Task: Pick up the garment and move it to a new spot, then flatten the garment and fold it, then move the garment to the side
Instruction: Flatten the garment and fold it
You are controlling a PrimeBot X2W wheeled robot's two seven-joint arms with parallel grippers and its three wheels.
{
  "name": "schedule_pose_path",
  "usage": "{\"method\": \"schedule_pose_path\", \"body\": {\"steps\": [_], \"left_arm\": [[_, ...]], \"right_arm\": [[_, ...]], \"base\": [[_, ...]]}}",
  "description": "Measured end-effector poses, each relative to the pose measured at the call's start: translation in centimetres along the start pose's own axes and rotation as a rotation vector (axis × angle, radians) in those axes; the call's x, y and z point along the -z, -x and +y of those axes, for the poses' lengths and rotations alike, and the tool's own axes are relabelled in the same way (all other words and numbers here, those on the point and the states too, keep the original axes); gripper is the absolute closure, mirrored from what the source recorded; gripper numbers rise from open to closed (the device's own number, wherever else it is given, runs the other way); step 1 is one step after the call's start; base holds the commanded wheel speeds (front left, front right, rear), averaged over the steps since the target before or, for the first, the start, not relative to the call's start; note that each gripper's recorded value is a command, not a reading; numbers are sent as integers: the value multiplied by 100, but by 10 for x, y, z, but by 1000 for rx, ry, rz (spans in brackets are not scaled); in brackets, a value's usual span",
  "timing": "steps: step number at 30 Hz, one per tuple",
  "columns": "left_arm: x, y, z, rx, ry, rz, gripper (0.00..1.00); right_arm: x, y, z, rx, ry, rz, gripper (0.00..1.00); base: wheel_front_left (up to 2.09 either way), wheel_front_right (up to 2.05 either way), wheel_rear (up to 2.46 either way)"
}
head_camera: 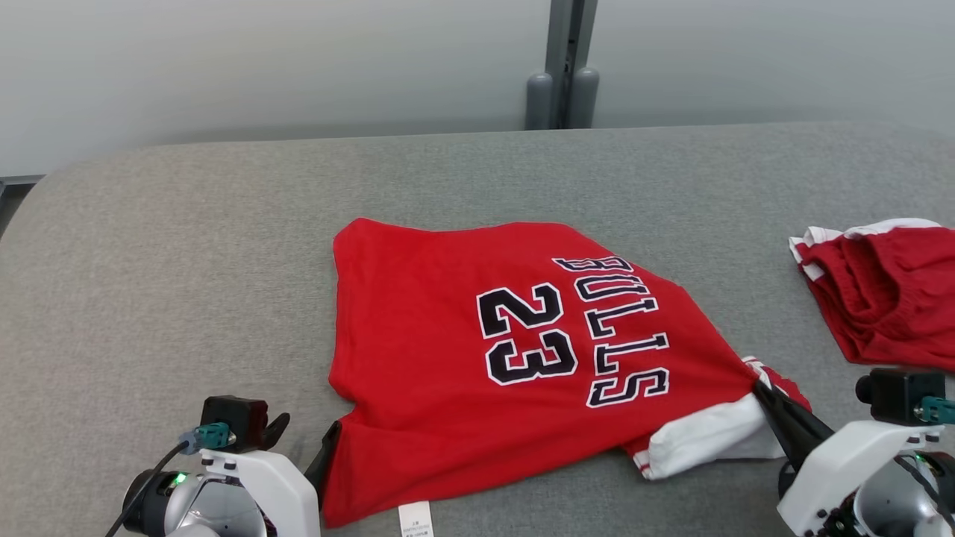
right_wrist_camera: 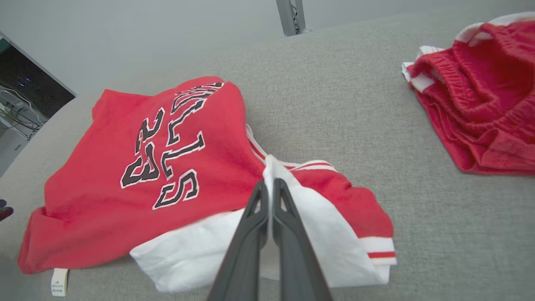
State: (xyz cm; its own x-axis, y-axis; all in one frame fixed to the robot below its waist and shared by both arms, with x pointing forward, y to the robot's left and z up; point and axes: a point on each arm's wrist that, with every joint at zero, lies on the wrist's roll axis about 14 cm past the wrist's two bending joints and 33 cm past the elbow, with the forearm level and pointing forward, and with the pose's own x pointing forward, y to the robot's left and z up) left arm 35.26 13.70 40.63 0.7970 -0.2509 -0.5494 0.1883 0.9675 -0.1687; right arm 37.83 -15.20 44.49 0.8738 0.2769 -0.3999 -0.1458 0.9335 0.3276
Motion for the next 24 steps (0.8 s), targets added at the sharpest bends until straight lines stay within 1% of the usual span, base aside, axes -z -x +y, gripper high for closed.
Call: {"method": "schedule_pose_path", "body": {"steps": [2,4,6,7,8,12,14,16,17,19,22,24], "left_arm": [[0,-3,-3,10,-5,8,0],[0,-5,-6,19,-9,13,0],[1,-7,-9,28,-14,20,0],[0,-8,-9,31,-16,21,0],[0,-8,-10,34,-18,23,0],[-2,-8,-10,34,-27,20,0],[-2,-8,-10,36,-29,20,0],[-2,-8,-10,37,-31,21,0],[-2,-8,-10,36,-32,24,0],[-1,-7,-10,38,-32,26,0],[-2,-7,-10,37,-31,24,0],[-4,-8,-10,36,-29,21,0]], "right_arm": [[0,9,-5,12,-11,9,90],[8,17,-10,24,-20,44,68],[23,25,-15,39,-23,113,52],[30,29,-16,44,-30,143,32],[36,32,-18,51,-36,170,0],[63,52,-41,128,-30,298,0],[64,58,-49,158,-44,304,0],[49,58,-51,166,-40,249,0],[20,53,-49,160,-21,138,0],[-8,46,-42,138,2,31,0],[-23,32,-22,74,7,-34,0],[-23,20,-11,36,13,-29,0]], "base": [[0,0,0],[0,0,0],[0,0,0],[0,0,0],[0,0,0],[0,0,0],[0,0,0],[0,0,0],[0,0,0],[0,0,0],[0,0,0],[0,0,0]]}}
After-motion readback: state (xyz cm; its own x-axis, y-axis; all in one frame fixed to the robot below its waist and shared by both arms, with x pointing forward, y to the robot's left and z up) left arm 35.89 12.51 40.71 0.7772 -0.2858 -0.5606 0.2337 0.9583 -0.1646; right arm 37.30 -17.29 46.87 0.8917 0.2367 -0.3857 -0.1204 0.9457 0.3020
